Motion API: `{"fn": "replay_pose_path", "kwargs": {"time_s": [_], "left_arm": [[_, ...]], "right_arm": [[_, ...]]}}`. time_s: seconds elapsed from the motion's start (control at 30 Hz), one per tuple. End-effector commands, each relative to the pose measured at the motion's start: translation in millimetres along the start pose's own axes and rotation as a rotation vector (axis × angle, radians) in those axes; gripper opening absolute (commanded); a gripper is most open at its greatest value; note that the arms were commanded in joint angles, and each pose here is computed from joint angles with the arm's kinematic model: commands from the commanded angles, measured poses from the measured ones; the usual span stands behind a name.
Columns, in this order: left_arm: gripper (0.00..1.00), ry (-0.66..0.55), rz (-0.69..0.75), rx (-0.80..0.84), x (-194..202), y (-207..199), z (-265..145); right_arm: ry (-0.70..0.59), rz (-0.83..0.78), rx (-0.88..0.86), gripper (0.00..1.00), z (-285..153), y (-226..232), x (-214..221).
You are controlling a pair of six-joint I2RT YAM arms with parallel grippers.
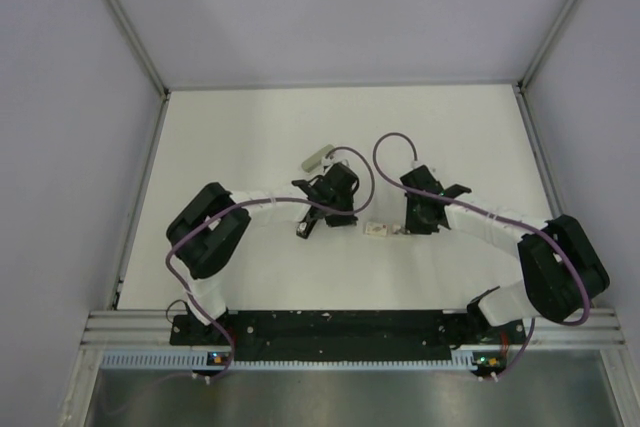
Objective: Unload the staples from the stapler
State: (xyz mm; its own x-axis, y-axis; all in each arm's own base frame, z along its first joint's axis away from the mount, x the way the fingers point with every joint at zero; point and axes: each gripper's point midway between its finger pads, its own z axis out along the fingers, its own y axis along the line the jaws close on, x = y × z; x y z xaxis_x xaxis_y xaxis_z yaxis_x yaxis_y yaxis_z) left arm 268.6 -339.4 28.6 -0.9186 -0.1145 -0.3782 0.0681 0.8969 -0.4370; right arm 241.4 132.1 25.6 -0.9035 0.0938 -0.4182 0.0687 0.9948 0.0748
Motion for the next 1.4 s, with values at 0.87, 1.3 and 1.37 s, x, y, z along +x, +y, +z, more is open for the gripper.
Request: {"fn": "replay_pose_path", "kwargs": {"time_s": [0.87, 1.3, 1.37], "left_arm": [[0.0, 0.034, 0.035, 0.07, 7, -31, 7], [0.0, 0.04, 0.035, 0.075, 8, -32, 9], [0.0, 0.041, 0.037, 0.078, 8, -33, 9]], "right_arm": [[-0.042, -0.002, -0.019, 0.0, -1, 25, -16], [-0.05, 0.005, -0.072, 0.0, 3, 42, -18], [-0.061, -0.003, -0.076, 0.0, 3, 44, -20]]}}
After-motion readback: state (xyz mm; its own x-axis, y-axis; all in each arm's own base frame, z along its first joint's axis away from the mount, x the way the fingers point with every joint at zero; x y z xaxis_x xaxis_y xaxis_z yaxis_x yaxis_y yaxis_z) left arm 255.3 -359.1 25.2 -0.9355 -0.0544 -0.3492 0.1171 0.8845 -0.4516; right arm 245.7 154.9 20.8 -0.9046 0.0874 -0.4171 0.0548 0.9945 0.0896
